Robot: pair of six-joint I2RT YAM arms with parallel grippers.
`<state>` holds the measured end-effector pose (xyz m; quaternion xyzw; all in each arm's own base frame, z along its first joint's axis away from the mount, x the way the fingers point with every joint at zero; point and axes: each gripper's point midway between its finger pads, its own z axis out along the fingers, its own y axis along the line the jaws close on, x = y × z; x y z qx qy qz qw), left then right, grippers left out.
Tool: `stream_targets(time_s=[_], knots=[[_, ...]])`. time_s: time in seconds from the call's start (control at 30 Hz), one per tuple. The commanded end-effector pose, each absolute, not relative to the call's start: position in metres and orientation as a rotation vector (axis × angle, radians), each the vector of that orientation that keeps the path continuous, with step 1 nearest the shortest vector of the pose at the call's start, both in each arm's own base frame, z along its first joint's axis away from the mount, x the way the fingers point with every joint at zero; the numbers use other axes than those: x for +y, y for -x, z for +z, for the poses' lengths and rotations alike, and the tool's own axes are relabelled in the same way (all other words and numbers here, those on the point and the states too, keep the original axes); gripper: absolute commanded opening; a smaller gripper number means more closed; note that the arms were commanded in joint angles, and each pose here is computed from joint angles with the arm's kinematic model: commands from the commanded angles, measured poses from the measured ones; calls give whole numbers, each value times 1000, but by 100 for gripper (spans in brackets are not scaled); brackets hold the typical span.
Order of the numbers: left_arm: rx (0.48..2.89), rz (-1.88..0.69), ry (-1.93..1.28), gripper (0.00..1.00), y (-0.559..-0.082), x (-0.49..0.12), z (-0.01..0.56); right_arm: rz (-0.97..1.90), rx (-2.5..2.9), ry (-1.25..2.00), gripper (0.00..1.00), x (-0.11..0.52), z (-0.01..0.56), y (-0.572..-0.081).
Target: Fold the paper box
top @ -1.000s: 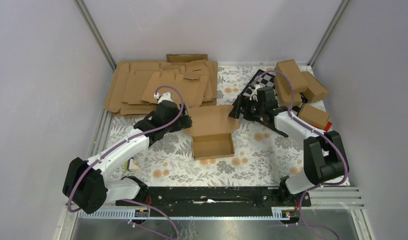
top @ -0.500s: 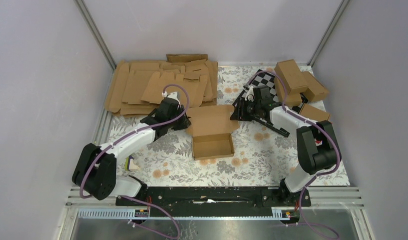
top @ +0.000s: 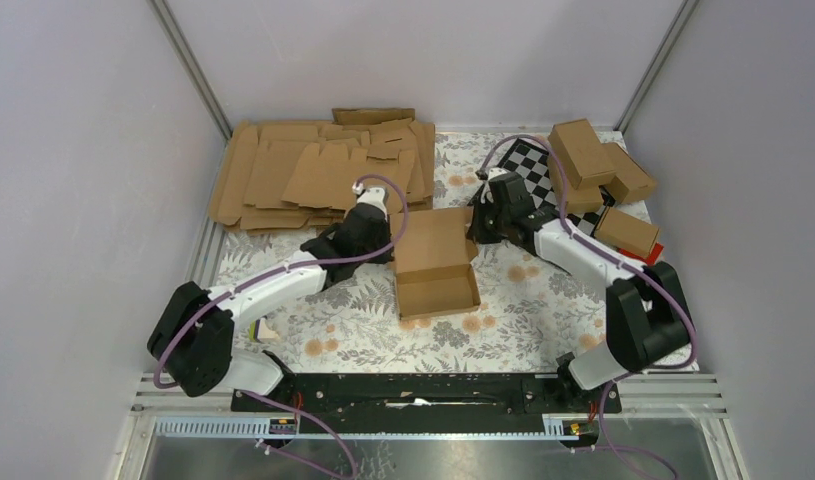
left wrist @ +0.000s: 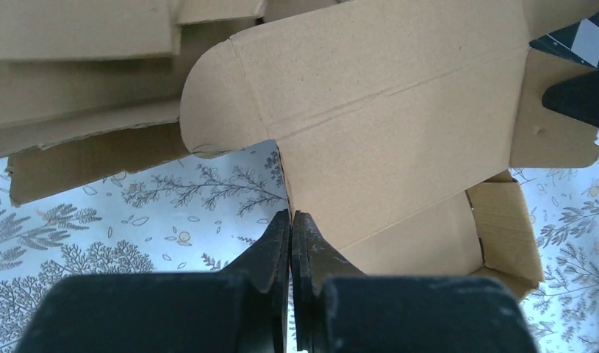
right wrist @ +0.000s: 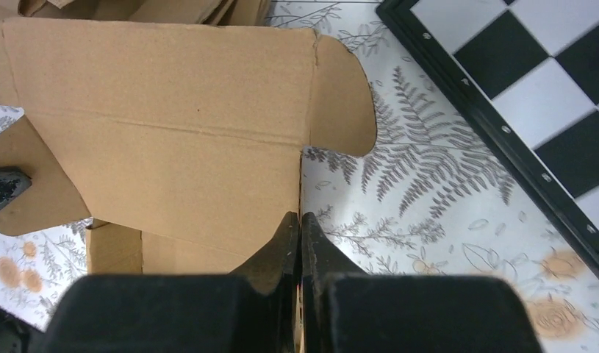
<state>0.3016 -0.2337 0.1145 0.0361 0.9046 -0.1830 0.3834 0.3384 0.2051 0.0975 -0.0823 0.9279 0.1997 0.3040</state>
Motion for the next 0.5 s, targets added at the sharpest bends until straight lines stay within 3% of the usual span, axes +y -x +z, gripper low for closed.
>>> stream_targets(time_s=[0.0,0.2,0.47], knots=[[2057,-432,-104,0,-321,-251,172,435,2259,129,0,195,136,-348],[1864,-417,-67,0,-332,-259,200,338,2003,-28,0,169,176,-356],[1677,-438,-87,0,-348,-286,217,226,1824,-123,0,143,171,-357]])
